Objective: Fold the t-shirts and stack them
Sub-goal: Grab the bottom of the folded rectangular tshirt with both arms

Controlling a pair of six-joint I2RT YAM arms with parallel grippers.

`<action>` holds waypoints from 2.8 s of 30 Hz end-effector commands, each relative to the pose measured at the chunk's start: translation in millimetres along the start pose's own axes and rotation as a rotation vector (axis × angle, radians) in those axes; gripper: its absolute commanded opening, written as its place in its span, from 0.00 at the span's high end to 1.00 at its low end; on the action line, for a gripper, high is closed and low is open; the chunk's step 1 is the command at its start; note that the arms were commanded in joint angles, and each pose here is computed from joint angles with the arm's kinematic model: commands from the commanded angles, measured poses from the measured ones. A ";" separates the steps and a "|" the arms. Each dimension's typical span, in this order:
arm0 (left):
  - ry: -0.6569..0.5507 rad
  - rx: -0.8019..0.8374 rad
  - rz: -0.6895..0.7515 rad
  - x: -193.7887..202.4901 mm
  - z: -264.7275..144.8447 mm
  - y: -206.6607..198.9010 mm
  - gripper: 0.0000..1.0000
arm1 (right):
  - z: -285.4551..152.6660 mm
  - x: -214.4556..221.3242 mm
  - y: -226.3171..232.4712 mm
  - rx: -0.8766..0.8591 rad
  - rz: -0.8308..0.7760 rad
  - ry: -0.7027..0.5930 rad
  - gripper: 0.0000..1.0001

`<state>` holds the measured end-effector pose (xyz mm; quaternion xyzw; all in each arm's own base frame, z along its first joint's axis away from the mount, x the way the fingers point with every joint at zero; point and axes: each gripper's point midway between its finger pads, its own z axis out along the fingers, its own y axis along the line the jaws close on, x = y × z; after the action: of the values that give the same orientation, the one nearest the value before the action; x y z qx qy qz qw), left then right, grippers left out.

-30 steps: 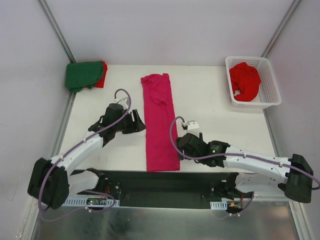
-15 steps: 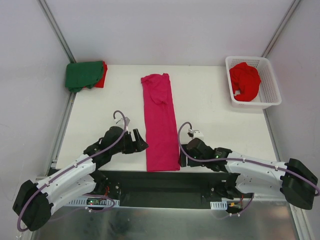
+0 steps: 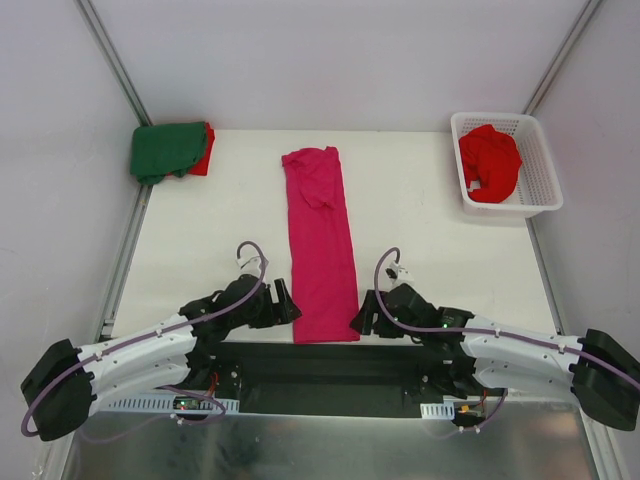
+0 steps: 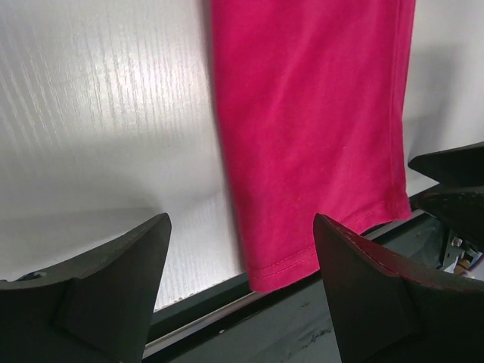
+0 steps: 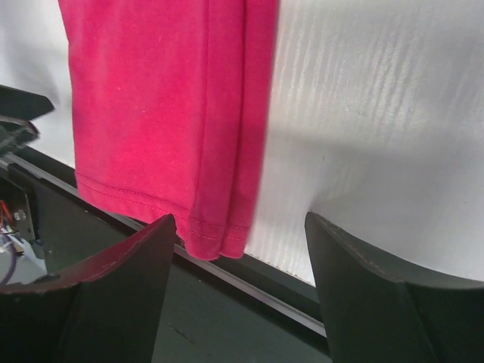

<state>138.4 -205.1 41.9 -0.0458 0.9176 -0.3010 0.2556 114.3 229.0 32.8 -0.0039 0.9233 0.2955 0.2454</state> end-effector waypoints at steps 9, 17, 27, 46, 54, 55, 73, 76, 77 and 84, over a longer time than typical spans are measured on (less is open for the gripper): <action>-0.030 -0.047 -0.027 9.5 8.9 6.0 0.25 | -1.7 12.8 5.6 -0.011 0.032 0.025 0.27; 0.011 -0.034 -0.028 22.1 11.2 -3.2 0.49 | 0.3 26.5 8.9 -0.010 0.037 0.034 0.37; 0.073 0.031 -0.044 49.6 1.7 -18.8 0.48 | 1.6 28.1 9.9 0.000 0.016 0.034 0.37; 0.063 -0.046 -0.029 60.6 9.0 -6.0 0.65 | 4.2 31.5 7.1 0.022 0.000 0.037 0.41; 0.056 -0.045 -0.028 59.1 8.9 -6.5 0.67 | 7.9 31.4 10.3 0.037 -0.023 0.050 0.61; 0.056 -0.045 -0.027 59.1 8.9 -6.4 0.68 | 8.2 31.3 10.8 0.038 -0.023 0.051 0.63; 0.058 -0.052 -0.030 60.3 8.6 -3.3 0.70 | 2.8 27.9 -0.4 0.061 -0.004 0.017 0.45; 0.060 -0.052 -0.028 60.6 8.7 -3.4 0.70 | 1.5 28.2 -6.9 0.065 0.011 0.004 0.45; 0.060 -0.052 -0.030 60.4 8.6 -3.8 0.71 | 1.5 29.4 -10.1 0.070 0.012 0.004 0.46; 0.062 -0.054 -0.026 60.6 9.0 -4.7 0.71 | 1.9 29.0 -11.0 0.076 0.010 0.002 0.49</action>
<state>91.6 -235.7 20.0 -0.0533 0.9257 -0.3021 0.2212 92.4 240.0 26.0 0.0072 0.9238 0.2963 0.2424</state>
